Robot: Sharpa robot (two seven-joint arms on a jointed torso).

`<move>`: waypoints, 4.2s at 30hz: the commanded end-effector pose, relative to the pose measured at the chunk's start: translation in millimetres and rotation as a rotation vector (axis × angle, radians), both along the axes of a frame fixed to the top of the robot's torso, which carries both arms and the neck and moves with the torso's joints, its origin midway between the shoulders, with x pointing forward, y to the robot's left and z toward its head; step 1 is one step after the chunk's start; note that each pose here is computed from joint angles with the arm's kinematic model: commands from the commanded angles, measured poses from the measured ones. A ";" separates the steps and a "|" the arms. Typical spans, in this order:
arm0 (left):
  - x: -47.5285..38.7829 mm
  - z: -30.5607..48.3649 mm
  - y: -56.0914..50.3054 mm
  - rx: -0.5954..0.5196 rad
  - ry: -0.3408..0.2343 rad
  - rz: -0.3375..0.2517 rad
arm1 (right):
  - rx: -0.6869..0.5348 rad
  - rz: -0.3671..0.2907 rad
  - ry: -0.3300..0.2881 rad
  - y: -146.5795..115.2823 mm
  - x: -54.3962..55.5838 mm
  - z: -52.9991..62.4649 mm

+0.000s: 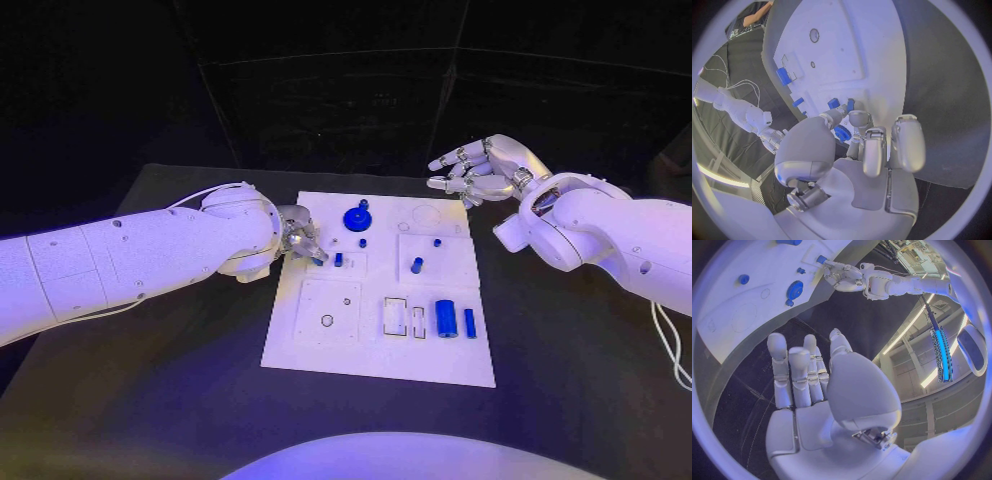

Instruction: Assemble the parts on the task board

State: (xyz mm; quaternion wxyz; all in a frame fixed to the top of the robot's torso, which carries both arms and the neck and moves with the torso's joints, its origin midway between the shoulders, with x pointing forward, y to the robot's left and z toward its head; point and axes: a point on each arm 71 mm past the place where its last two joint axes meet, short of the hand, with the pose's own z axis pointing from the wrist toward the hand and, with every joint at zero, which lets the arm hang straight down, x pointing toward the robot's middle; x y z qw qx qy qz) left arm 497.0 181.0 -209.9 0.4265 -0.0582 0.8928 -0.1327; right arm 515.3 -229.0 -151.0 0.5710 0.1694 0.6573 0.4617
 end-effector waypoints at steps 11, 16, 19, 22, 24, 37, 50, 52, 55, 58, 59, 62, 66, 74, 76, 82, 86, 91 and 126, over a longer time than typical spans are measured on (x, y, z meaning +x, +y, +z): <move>-1.3 -4.2 -0.8 0.013 0.035 0.007 | 0.004 0.013 0.001 2.1 -0.2 1.1; -1.1 -4.1 -1.0 0.012 0.032 0.011 | 0.004 0.014 0.001 2.3 -0.1 1.1; -0.8 -3.9 -1.1 0.011 0.029 0.014 | 0.004 0.013 0.001 2.3 -0.1 1.1; -0.6 -3.8 -1.1 0.009 0.027 0.016 | 0.004 0.013 0.000 2.3 -0.1 1.1; -0.4 -3.8 -1.0 0.009 0.026 0.018 | 0.004 0.013 0.000 2.3 -0.1 1.1; 1.4 -3.1 1.1 0.003 0.012 0.034 | 0.004 0.013 0.000 2.2 -0.1 1.2; 3.1 0.2 3.9 -0.054 -0.030 0.062 | 0.004 0.013 0.000 2.1 0.1 1.1; 3.2 0.6 4.4 -0.066 -0.033 0.066 | 0.004 0.013 0.000 2.1 0.2 1.1; 3.1 0.9 4.8 -0.080 -0.033 0.069 | 0.004 0.013 0.000 2.1 0.3 1.0; 2.6 0.5 4.7 -0.087 -0.024 0.067 | 0.004 0.013 0.001 2.1 0.3 1.0; 2.4 0.4 4.7 -0.087 -0.020 0.065 | 0.004 0.013 0.001 2.1 0.3 1.0; 1.7 -0.4 4.6 -0.084 -0.006 0.058 | 0.004 0.013 0.001 2.1 0.3 0.9; 1.0 -1.2 4.7 -0.078 0.007 0.050 | 0.004 0.013 0.001 2.1 0.4 0.9; 0.1 -2.4 4.9 -0.065 0.026 0.042 | 0.004 0.013 0.001 2.2 0.5 0.8; -0.1 -2.8 5.2 -0.060 0.032 0.041 | 0.003 0.013 0.001 2.1 0.5 0.8; -0.5 -3.3 5.4 -0.053 0.040 0.040 | 0.003 0.013 0.002 2.2 0.6 0.8; -0.8 -3.6 5.0 -0.050 0.043 0.037 | 0.003 0.014 0.002 2.3 0.7 0.7; -1.3 -3.8 4.0 -0.048 0.048 0.033 | 0.003 0.013 0.002 2.2 0.8 0.6; -3.3 0.1 4.3 -0.133 0.049 0.021 | -0.004 0.018 0.022 2.3 1.6 -1.4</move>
